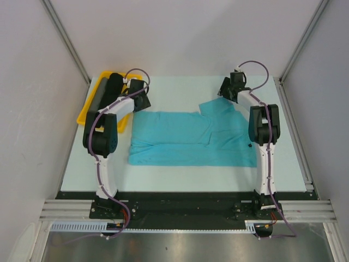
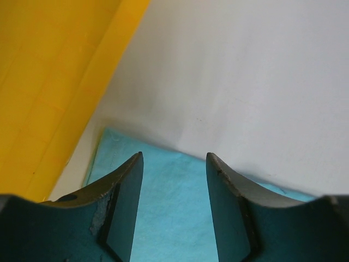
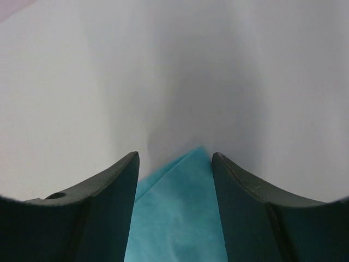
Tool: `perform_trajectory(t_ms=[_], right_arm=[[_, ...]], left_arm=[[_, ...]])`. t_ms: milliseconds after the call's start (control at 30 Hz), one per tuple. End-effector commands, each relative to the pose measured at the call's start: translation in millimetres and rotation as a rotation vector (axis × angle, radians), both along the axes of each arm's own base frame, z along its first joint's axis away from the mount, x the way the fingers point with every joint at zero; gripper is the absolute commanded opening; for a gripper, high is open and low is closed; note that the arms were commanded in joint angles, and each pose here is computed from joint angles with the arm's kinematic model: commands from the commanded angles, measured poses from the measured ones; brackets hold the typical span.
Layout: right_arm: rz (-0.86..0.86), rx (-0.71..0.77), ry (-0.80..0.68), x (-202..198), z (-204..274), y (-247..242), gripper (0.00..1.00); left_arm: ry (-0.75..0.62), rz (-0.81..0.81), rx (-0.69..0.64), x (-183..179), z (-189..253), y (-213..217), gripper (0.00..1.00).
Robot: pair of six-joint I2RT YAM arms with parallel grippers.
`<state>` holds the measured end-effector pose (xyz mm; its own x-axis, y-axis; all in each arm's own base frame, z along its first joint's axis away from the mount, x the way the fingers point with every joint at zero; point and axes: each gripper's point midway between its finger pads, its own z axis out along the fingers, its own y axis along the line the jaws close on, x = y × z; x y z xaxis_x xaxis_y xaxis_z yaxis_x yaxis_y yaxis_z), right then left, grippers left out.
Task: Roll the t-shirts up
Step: Fold the T-shirt at the center of the board.
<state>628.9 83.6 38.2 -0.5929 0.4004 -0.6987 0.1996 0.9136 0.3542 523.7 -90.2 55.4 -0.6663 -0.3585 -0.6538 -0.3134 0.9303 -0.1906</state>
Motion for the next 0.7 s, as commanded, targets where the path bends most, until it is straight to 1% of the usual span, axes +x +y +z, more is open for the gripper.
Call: perform_trajectory(t_ms=[0,100,133,300,333,400,433,500,533,667], right_arm=[[-0.001,-0.123,0.152,-26.4,-23.6,0.1,0.62],[-0.010,-0.187,0.194,-29.6,-29.2,-2.1,0.59],[-0.016,-0.208,0.199,-30.6,-29.4,-1.2,0.56],[-0.020,-0.249,0.230,-36.9,-33.1,-1.0,0.50],[-0.017,-0.255,0.230,-37.5,-32.5,0.8,0.45],[-0.020,-0.262,0.230,-38.0,-30.2,0.2,0.40],[-0.018,-0.263,0.230,-38.5,-29.6,0.1,0.34],[-0.020,-0.261,0.229,-38.3,-28.7,-0.5,0.31],[-0.019,-0.258,0.224,-37.9,-26.1,0.8,0.27],[-0.014,-0.238,0.212,-37.0,-20.7,2.6,0.22]], left_arm=[[-0.028,0.001,-0.017,10.5,16.7,-0.8,0.55],[-0.009,0.010,0.002,11.3,13.0,2.1,0.55],[0.003,0.010,0.007,9.8,10.7,2.8,0.55],[0.029,0.031,0.039,9.1,6.1,10.4,0.55],[0.044,0.036,0.046,7.0,1.9,11.9,0.55],[0.049,0.049,0.050,7.3,0.6,16.2,0.55],[0.058,0.053,0.051,5.9,-2.1,17.4,0.55],[0.071,0.066,0.062,3.5,-5.3,21.0,0.54],[0.075,0.078,0.064,2.7,-6.4,23.1,0.54],[0.088,0.110,0.080,-0.2,-11.4,29.6,0.53]])
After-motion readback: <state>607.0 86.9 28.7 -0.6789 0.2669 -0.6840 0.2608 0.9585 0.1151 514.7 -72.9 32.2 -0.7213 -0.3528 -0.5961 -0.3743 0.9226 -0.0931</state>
